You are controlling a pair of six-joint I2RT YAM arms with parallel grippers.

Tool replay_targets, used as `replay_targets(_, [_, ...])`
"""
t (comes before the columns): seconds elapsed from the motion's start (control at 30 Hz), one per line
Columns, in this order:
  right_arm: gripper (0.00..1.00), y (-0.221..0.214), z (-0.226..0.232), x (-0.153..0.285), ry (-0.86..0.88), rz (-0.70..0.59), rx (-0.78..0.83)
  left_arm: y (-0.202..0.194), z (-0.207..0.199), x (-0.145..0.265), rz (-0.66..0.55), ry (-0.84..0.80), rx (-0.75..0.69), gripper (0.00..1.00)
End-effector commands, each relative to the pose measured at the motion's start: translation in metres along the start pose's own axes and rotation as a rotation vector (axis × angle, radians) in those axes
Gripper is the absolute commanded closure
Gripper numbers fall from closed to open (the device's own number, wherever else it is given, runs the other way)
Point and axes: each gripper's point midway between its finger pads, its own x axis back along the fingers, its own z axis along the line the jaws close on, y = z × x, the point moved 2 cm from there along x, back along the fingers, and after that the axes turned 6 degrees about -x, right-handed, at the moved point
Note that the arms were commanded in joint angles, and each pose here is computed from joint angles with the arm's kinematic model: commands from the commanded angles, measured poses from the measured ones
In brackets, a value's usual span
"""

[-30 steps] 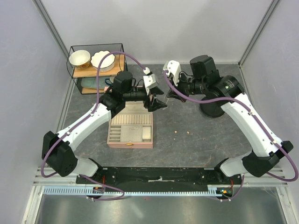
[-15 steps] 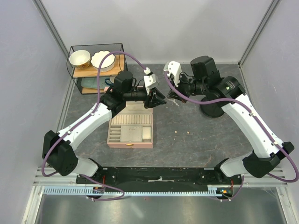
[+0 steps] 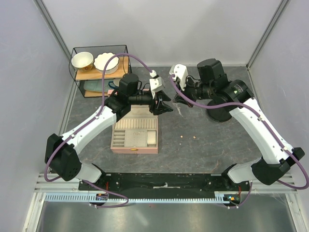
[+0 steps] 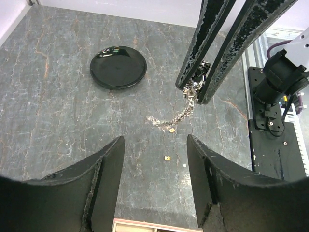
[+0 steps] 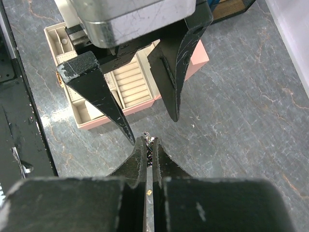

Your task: Organize the mixed jewelry

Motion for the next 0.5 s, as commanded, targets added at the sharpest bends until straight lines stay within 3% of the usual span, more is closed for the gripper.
replay_targets(0.0, [1.0, 0.0091, 0.005, 0.0102, -0.003, -0.044, 0.024, 0.0237, -0.0038, 0.0006, -0.063, -0.031, -0.063, 0.38])
replay_targets(0.47, [1.0, 0.0095, 0.0054, 0.0101, 0.0, -0.046, 0.021, 0.0228, 0.0008, -0.0027, -0.055, -0.007, -0.057, 0.37])
